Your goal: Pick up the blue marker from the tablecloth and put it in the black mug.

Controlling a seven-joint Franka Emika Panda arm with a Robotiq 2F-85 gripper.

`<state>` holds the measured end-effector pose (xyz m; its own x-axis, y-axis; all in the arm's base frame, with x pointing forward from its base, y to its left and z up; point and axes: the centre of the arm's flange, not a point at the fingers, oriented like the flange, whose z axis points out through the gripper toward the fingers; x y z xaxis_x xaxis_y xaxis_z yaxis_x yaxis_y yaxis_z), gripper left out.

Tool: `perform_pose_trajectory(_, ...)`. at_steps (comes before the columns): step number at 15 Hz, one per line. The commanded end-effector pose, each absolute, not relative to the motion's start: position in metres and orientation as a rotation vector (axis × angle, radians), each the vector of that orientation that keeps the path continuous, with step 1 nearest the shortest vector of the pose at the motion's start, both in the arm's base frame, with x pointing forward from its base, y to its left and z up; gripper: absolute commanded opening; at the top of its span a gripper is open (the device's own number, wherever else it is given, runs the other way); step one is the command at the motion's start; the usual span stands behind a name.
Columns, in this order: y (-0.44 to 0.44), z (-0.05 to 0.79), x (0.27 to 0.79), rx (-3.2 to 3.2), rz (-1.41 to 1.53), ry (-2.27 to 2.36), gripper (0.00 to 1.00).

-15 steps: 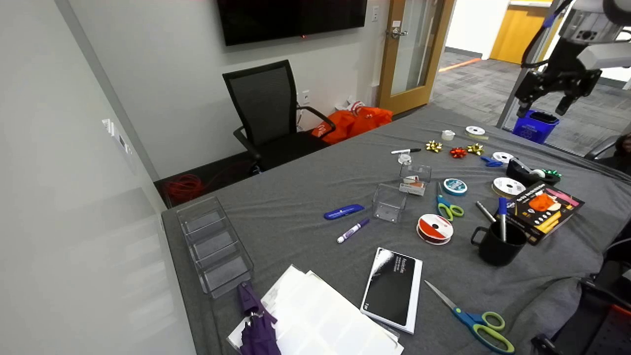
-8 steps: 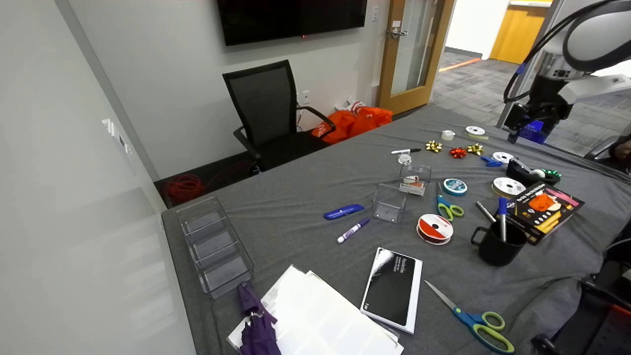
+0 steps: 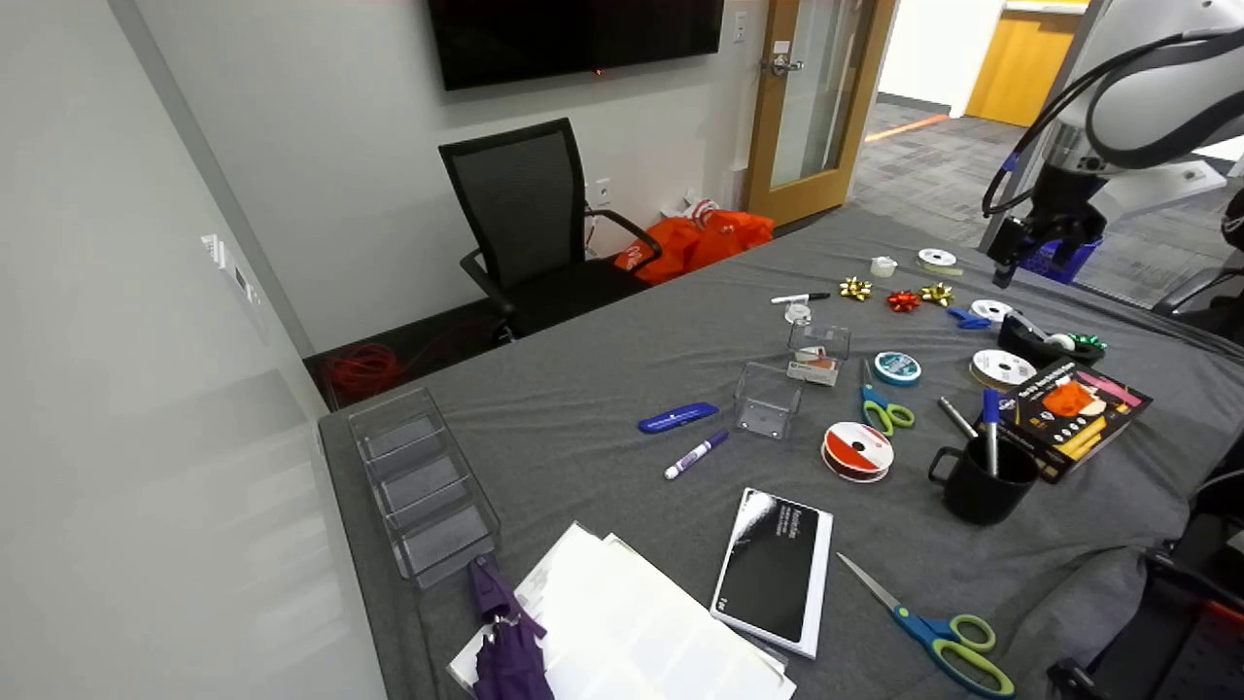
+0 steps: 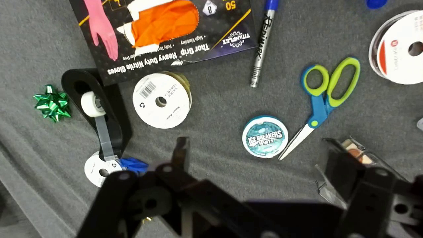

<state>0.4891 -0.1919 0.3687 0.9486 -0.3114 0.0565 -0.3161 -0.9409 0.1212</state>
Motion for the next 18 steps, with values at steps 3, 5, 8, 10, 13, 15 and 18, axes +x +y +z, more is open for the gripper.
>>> perform_pose_trajectory(3,-0.195,0.352,0.498,2.988,-0.040,-0.471,1.00)
perform_pose_trajectory(5,-0.199,0.326,0.503,3.000,-0.131,-0.465,1.00)
perform_pose_trajectory(8,-0.201,0.290,0.506,3.030,-0.250,-0.454,1.00)
perform_pose_trajectory(10,-0.202,0.269,0.511,3.054,-0.314,-0.439,1.00)
perform_pose_trajectory(13,-0.206,0.244,0.520,3.084,-0.351,-0.453,1.00)
perform_pose_trajectory(15,-0.208,0.233,0.528,3.095,-0.370,-0.492,1.00)
perform_pose_trajectory(18,-0.210,0.218,0.537,3.107,-0.397,-0.563,1.00)
